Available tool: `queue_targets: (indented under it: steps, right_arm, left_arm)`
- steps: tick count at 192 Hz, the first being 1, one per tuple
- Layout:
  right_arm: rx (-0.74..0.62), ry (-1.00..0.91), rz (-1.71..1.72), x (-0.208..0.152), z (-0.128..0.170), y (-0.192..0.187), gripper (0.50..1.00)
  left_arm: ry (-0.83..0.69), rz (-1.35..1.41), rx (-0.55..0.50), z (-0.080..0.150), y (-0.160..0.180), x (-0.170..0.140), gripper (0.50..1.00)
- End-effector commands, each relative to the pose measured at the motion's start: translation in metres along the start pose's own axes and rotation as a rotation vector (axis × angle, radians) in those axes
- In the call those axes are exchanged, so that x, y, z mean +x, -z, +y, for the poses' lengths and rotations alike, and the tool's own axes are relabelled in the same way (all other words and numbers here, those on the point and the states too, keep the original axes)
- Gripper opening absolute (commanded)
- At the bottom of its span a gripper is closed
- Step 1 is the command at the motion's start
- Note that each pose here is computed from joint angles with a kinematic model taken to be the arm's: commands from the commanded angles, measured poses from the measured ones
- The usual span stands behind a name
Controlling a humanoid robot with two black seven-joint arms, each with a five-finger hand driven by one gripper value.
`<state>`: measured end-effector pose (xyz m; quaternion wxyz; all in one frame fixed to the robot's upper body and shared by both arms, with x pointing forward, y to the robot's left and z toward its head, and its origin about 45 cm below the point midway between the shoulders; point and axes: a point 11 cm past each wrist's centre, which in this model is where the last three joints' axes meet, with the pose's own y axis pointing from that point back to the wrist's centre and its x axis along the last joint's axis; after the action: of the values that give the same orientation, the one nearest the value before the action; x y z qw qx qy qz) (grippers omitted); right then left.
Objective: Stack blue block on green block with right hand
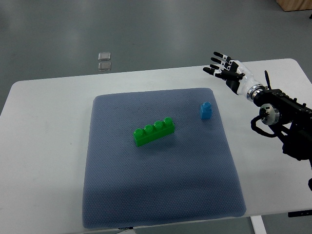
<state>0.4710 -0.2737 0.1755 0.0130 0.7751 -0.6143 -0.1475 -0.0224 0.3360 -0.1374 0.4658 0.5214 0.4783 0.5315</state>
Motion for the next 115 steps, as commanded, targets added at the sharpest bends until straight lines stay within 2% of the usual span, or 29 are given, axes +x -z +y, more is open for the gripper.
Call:
queue_targets:
  steps: [1, 115]
  right_arm:
    - [-0.001, 0.002, 0.0, -0.001, 0.0, -0.0014, 0.913]
    - [0.008, -0.013, 0.008, 0.0084, 0.0021, 0.0052, 0.913]
  left_arm:
    - [-0.001, 0.0, 0.0, 0.0, 0.0, 0.0001, 1.0]
    - [-0.004, 0.001, 0.0, 0.0, 0.0, 0.0012, 1.0]
